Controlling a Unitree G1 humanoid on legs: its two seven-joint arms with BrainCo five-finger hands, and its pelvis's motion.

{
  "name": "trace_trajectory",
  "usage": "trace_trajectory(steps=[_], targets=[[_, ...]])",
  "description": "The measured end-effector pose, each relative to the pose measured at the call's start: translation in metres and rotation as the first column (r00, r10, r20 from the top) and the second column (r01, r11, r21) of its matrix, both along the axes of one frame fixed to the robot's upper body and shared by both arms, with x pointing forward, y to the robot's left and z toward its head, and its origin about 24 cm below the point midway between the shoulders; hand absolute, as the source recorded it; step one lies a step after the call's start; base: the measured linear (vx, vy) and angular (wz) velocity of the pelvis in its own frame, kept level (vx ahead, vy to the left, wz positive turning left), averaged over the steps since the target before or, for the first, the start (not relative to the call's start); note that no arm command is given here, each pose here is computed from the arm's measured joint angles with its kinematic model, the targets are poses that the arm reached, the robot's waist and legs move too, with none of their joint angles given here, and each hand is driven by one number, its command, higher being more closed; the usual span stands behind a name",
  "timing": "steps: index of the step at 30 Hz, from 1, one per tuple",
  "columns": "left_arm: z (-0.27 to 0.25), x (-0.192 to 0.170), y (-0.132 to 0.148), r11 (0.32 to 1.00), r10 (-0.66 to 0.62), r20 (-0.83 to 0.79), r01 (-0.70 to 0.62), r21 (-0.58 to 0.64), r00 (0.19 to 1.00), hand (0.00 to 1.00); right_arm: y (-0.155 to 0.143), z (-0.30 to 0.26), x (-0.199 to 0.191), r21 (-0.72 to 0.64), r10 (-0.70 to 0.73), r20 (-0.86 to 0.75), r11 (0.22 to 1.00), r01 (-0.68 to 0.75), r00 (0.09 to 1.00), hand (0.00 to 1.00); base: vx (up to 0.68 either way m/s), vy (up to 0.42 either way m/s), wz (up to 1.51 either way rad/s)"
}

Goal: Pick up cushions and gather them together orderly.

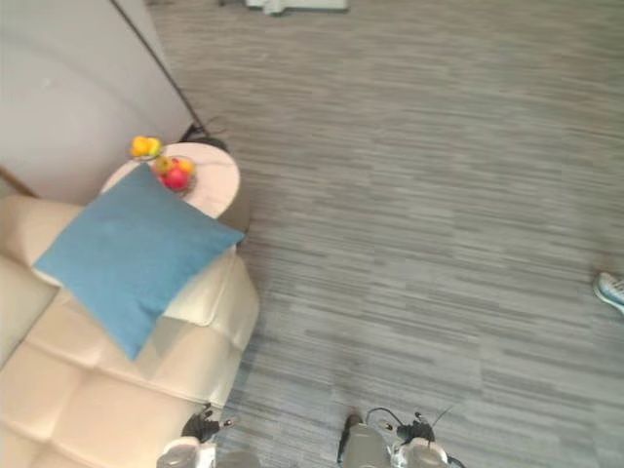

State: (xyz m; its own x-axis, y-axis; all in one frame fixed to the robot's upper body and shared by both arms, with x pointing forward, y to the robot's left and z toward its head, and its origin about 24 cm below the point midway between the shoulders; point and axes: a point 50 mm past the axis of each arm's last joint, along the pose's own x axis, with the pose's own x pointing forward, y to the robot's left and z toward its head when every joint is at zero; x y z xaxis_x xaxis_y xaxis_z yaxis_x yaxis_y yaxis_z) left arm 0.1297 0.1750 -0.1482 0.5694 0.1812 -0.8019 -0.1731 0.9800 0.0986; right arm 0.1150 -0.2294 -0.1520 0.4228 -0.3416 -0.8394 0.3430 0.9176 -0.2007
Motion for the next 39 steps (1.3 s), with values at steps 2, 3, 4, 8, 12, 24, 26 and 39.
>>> trace_trajectory(steps=[2, 3, 4, 8, 12, 24, 26, 39], targets=[[0.002, 0.005, -0.002, 1.000, -0.026, 0.023, 0.026, 0.006, 0.999, 0.00, 0.003, 0.001, 0.004, 0.006, 0.000, 0.014, 1.000, 0.000, 1.000, 0.00, 0.27, -0.138, 0.83], [0.003, 0.006, -0.001, 0.999, -0.043, 0.028, 0.042, 0.014, 0.999, 0.00, 0.003, 0.001, 0.006, 0.006, -0.002, 0.021, 1.000, 0.002, 1.000, 0.00, 0.21, -0.055, 0.80], [0.004, 0.008, -0.001, 0.999, -0.050, 0.033, 0.050, 0.018, 0.998, 0.00, 0.003, 0.001, 0.005, 0.005, -0.006, 0.019, 1.000, 0.006, 1.000, 0.00, 0.30, -0.034, 1.13], [0.005, 0.012, -0.001, 0.998, -0.054, 0.037, 0.053, 0.022, 0.998, 0.00, -0.003, 0.002, 0.003, -0.011, -0.023, 0.014, 1.000, 0.023, 1.000, 0.00, 0.36, 0.069, 1.06], [0.006, 0.013, 0.011, 0.998, -0.042, 0.039, 0.041, 0.045, 0.998, 0.00, 0.014, 0.004, 0.021, 0.027, 0.009, 0.056, 1.000, -0.010, 0.998, 0.00, 0.38, 0.133, 0.39], [0.003, 0.009, 0.009, 0.997, -0.064, 0.002, 0.064, 0.051, 0.998, 0.00, 0.013, -0.001, 0.002, 0.036, -0.023, 0.028, 0.999, 0.022, 0.999, 0.00, 0.30, -0.042, 0.95], [0.002, 0.008, 0.010, 0.996, -0.063, -0.002, 0.063, 0.056, 0.998, 0.00, 0.016, -0.003, -0.003, 0.050, -0.044, 0.025, 0.998, 0.042, 0.999, 0.00, 0.24, -0.326, 1.20], [0.002, 0.013, -0.015, 0.997, -0.076, 0.025, 0.076, -0.003, 0.997, 0.00, 0.020, -0.001, -0.007, 0.076, -0.098, 0.063, 0.993, 0.093, 0.993, 0.00, 0.13, -0.169, 0.69]])
